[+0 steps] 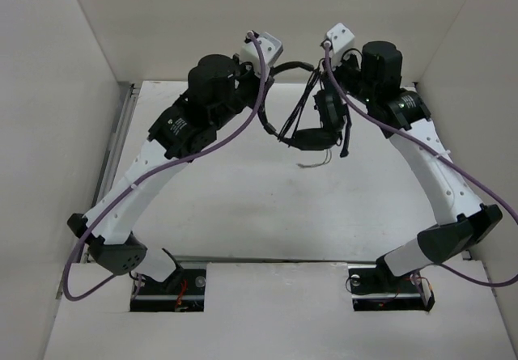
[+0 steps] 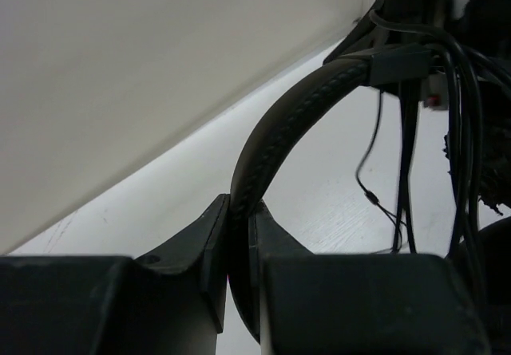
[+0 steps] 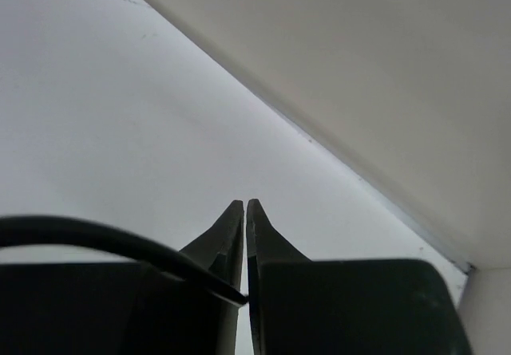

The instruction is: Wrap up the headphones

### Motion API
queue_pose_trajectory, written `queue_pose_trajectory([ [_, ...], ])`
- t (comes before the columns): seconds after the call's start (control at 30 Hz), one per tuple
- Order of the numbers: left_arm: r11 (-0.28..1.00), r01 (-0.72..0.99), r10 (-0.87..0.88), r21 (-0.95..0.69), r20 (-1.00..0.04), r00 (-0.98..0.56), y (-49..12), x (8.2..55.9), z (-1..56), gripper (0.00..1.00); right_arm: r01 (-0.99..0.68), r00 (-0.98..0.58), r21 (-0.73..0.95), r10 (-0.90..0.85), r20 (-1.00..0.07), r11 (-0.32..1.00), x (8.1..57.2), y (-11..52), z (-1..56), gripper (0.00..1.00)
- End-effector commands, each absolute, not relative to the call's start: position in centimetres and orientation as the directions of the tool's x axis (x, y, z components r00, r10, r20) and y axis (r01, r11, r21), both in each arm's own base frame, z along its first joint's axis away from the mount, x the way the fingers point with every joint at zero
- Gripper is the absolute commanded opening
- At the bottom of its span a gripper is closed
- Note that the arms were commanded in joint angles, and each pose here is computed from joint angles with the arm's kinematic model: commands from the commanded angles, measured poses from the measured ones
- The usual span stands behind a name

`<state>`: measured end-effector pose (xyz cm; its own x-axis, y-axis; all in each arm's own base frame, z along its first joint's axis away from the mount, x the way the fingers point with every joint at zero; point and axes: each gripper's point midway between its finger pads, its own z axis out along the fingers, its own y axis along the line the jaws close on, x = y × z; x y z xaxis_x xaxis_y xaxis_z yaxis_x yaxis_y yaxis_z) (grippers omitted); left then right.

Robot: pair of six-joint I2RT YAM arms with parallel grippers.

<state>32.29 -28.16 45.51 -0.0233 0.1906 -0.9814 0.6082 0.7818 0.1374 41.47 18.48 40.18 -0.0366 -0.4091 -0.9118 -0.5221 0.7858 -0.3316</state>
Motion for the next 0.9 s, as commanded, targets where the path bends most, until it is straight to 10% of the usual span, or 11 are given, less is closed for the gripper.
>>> queue_pose_trajectory([
  [0.0, 0.73, 0.681, -0.039, 0.051, -0.992, 0.116, -29.4, 29.1, 54.4, 0.02, -0.596, -0.084, -0.146, -0.241, -0.967, 0.79, 40.0, 19.0, 41.2, 0.12],
  [0.4, 0.639, 0.769, -0.163, 0.017, -0.974, 0.158, -32.4, 25.9, 59.6, 0.03, -0.79, -0.414, 0.442, 0.163, -0.896, 0.425, 34.6, 22.7, 42.6, 0.16],
  [0.87, 0.615, 0.786, -0.325, -0.061, -0.928, 0.181, -32.0, 25.4, 65.1, 0.03, -0.76, -0.558, 0.578, 0.16, -0.815, 0.296, 34.0, 25.4, 37.4, 0.23],
])
